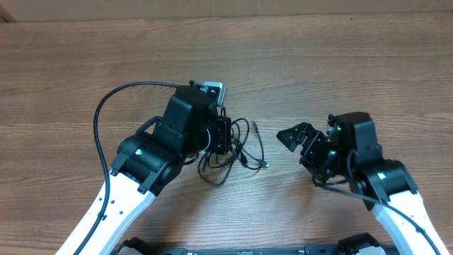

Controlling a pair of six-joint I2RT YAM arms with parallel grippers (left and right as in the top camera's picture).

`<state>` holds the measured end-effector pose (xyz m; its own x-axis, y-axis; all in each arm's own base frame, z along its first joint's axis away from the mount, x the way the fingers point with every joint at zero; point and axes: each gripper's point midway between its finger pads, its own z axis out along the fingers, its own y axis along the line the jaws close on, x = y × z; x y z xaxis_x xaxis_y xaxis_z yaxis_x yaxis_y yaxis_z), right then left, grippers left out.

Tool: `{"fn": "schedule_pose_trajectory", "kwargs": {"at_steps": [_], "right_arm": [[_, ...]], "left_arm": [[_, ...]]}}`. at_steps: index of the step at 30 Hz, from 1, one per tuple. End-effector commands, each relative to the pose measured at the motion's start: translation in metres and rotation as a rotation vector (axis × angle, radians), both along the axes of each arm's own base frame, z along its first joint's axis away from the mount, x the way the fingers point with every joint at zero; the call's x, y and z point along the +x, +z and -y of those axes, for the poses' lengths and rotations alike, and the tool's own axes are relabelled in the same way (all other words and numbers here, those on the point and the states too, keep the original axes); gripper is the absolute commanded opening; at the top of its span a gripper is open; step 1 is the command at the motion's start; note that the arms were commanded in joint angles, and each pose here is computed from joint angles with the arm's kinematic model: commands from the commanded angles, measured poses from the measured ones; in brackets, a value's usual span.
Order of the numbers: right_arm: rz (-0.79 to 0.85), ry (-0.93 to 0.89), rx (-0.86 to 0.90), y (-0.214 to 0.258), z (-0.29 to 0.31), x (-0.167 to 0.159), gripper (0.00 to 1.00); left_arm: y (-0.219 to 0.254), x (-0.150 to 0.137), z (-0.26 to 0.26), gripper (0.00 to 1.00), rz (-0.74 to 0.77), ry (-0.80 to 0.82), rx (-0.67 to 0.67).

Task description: Untangle cables

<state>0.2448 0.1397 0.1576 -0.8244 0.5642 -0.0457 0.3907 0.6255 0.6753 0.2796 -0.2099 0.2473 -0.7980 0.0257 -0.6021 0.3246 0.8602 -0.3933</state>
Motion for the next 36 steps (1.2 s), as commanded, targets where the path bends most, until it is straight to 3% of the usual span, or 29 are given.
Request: {"fn": "schedule_pose_trajectory", "kwargs": {"at_steps": [1, 9, 18, 25, 30, 36], "right_arm": [[-0.060, 0.001, -0.012, -0.017, -0.002, 0.001, 1.00], [-0.005, 0.048, 0.069, -0.011, -0.020, 0.021, 0.96], [0.040, 0.063, 0.077, 0.000, -0.021, 0.020, 0.95], [0.051, 0.081, 0.076, 0.004, -0.024, 0.014, 0.94], [0.071, 0.093, 0.066, 0.008, -0.027, 0.010, 0.93], [0.126, 0.107, -0.012, 0.006, -0.026, 0.014, 0.94]], "left_arm": [[0.002, 0.000, 0.002, 0.04, 0.029, -0.046, 0.012], [0.000, 0.012, -0.014, 0.04, 0.064, 0.041, 0.078], [0.003, 0.016, -0.013, 0.04, 0.037, 0.109, 0.021], [-0.002, 0.012, 0.011, 0.04, 0.024, -0.123, -0.039], [0.000, 0.015, 0.024, 0.04, 0.000, -0.214, -0.138], [-0.001, 0.012, 0.026, 0.04, -0.003, -0.241, -0.141]]}}
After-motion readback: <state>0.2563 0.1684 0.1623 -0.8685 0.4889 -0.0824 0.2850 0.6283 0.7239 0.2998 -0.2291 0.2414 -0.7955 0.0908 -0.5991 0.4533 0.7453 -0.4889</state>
